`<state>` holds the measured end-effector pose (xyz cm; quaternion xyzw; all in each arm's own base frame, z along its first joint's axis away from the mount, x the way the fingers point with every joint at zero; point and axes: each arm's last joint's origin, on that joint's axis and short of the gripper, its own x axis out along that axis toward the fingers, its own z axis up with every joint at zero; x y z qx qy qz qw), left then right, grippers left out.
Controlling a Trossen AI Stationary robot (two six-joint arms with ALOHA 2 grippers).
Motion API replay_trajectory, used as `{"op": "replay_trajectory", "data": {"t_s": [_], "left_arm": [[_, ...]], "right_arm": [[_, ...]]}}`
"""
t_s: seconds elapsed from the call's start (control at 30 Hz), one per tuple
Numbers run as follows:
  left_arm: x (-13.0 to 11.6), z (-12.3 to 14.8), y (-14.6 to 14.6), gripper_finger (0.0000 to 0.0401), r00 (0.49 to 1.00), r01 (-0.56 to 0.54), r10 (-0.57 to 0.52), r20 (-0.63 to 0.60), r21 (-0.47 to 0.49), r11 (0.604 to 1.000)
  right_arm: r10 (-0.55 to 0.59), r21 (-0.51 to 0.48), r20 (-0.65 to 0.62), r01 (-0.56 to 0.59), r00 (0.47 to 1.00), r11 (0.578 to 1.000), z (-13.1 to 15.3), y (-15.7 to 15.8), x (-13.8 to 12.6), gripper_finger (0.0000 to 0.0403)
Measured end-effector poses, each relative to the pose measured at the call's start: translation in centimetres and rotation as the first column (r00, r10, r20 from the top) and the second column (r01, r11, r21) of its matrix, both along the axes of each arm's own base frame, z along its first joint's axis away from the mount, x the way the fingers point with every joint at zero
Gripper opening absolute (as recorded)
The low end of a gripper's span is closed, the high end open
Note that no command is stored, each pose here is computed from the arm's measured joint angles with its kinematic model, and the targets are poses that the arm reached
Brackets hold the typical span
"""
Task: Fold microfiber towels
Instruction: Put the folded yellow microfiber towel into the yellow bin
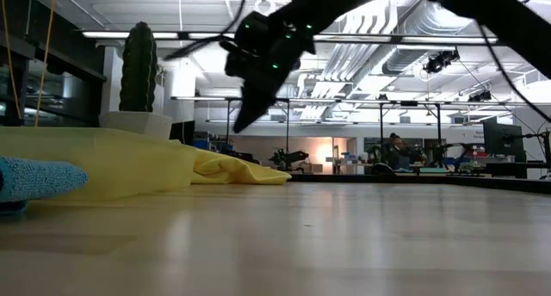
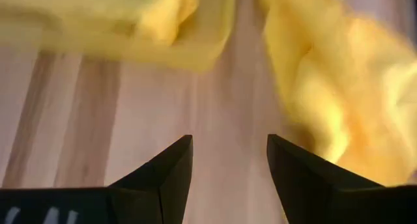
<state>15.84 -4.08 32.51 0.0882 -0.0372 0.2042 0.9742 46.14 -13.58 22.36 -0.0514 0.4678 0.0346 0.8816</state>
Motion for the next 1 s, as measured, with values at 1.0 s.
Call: {"op": "replay_trajectory", "data": {"t_s": [1.0], "left_arm": [[3.8,-6.3,10.4,0.0001,0.730,-0.291,0.051,-0.682,-0.243,0.925]], "right_arm": [[-0.142,0.025,0.880,0.253,0.454,0.967,2.6,8.7,-24.6,0.0188]]}}
